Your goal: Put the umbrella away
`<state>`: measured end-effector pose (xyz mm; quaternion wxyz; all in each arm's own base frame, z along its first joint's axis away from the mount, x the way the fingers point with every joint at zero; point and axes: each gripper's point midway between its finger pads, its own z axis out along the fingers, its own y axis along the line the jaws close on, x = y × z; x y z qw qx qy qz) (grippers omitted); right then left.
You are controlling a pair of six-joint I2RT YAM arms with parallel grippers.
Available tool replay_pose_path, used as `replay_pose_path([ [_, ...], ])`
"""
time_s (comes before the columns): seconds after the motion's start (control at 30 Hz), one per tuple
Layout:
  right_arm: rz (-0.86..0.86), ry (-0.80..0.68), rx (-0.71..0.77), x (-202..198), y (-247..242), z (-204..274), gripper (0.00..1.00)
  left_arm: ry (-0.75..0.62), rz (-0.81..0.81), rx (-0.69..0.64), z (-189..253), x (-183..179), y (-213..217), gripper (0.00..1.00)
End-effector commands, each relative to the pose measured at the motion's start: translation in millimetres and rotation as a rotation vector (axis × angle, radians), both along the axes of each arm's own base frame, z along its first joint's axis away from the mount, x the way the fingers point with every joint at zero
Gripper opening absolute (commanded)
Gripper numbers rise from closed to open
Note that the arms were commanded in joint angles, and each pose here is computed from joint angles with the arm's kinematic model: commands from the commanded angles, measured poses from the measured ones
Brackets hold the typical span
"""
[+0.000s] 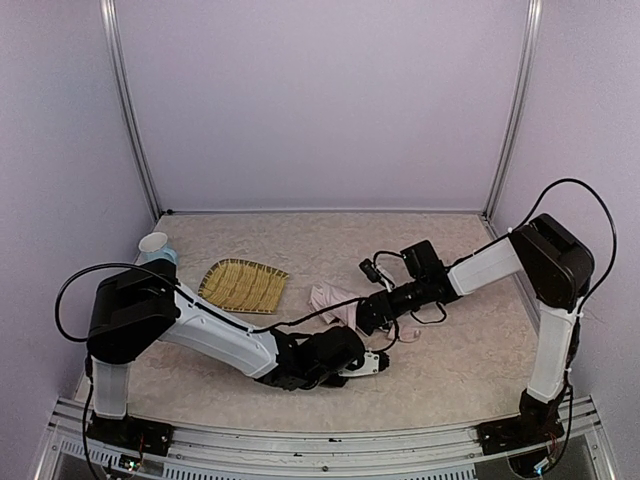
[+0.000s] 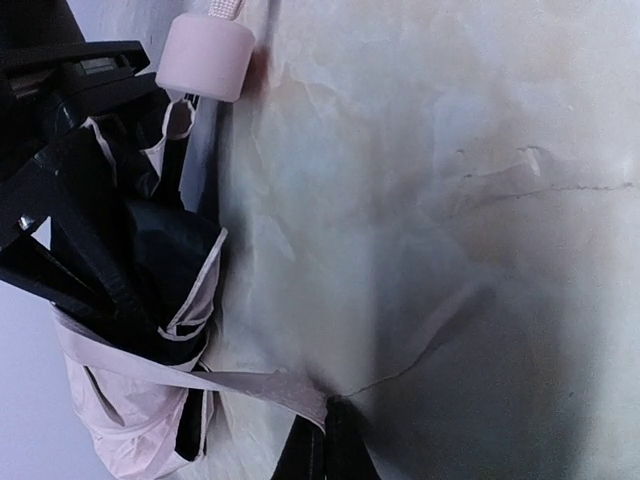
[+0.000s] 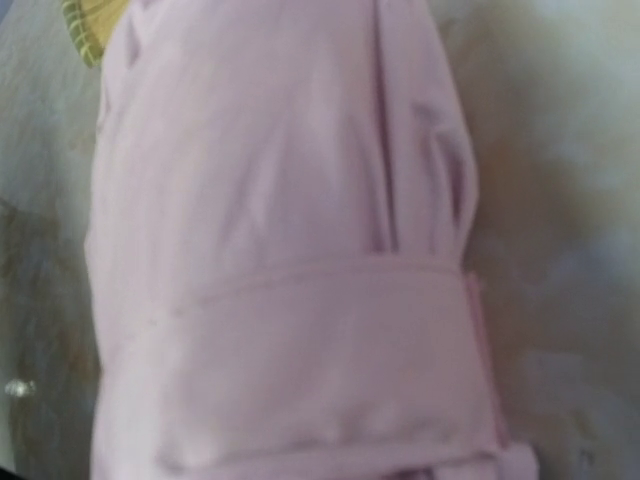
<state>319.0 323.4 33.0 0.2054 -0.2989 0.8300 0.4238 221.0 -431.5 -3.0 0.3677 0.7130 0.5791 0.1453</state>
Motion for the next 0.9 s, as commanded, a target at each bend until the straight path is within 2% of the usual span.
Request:
replay_pose_path([
  [0.0,-0.035,-0.017,-0.101,-0.6,-23.1,-12.9,0.53,0.449,-0.038,0.559,-138.3,-74.2,146.0,0.00],
  [0.4,0.043,-0.104,-0.110,-17.6,-30.7,8.2,0.76,0.486,-0.023,0.536,-140.5,-72.7,148.9,0.00],
  [0.6,0.101,-0.170,-0.027,-28.3,-19.1,29.3,0.84,0.493,-0.023,0.527,-140.0,-72.8,148.6,0.00],
  [0.73,0.048,-0.254,-0.012,-15.2,-5.9,44.8,0.90,0.495,-0.020,0.527,-140.1,-72.5,149.1,0.00],
  [0.83,-0.015,-0.238,-0.017,0.3,-1.4,41.1,1.00,0.495,-0.018,0.526,-140.3,-72.6,149.4,0.00],
  [0.87,-0.030,-0.236,-0.020,5.1,0.1,39.1,1.00,0.494,-0.018,0.527,-140.0,-72.4,149.5,0.00],
])
